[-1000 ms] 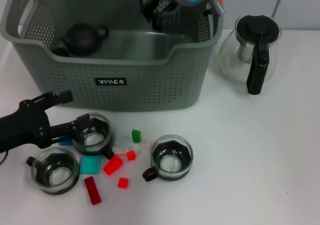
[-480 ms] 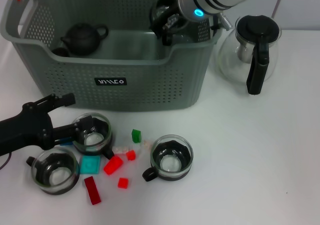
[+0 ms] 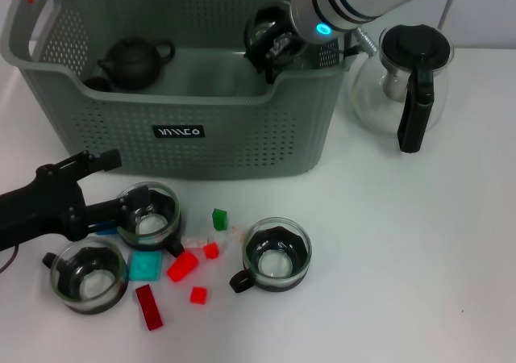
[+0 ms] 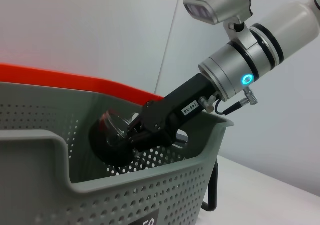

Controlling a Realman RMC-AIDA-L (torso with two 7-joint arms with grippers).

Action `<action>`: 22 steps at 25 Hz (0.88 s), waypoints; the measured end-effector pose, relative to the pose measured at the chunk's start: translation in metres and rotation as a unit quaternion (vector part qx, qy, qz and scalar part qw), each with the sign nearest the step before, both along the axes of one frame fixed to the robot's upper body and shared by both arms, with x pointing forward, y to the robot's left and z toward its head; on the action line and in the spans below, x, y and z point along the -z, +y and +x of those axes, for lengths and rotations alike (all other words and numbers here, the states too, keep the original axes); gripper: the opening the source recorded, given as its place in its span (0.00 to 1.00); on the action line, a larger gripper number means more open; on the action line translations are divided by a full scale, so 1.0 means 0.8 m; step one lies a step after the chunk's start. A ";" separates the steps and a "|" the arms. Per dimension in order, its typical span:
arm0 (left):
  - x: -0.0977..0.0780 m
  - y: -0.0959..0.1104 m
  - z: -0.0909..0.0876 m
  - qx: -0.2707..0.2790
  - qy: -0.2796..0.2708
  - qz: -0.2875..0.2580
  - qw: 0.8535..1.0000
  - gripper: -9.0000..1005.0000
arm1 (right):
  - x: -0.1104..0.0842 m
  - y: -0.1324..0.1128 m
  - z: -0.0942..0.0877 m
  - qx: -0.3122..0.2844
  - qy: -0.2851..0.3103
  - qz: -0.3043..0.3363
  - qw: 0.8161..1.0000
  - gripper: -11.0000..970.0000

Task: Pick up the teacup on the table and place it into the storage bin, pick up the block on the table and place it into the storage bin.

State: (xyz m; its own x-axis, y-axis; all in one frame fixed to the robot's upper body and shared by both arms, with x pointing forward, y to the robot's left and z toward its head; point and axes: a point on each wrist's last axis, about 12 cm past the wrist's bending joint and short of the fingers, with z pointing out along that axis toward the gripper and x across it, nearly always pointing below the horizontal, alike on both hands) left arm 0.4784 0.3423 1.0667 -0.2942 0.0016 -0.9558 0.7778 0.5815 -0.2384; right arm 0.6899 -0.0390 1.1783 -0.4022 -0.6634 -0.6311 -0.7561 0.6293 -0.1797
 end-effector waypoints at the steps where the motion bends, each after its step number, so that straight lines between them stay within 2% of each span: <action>1: 0.000 0.000 0.000 0.000 0.000 0.000 1.000 0.88 | -0.001 0.000 0.000 0.000 0.000 0.000 1.000 0.07; 10: -0.001 -0.001 0.003 0.001 -0.002 0.001 1.000 0.88 | -0.006 0.001 0.002 -0.004 -0.004 0.000 1.000 0.08; 17: -0.001 0.000 0.002 -0.001 -0.002 0.001 1.000 0.88 | -0.009 0.007 0.000 -0.019 -0.009 -0.004 1.000 0.34; 20: -0.001 0.001 0.001 -0.002 -0.001 0.001 1.000 0.88 | -0.020 0.009 0.000 -0.026 -0.009 0.003 1.000 0.41; 22: -0.001 0.002 0.001 -0.004 -0.001 0.002 1.000 0.88 | -0.036 0.011 -0.003 -0.040 -0.007 0.015 0.999 0.46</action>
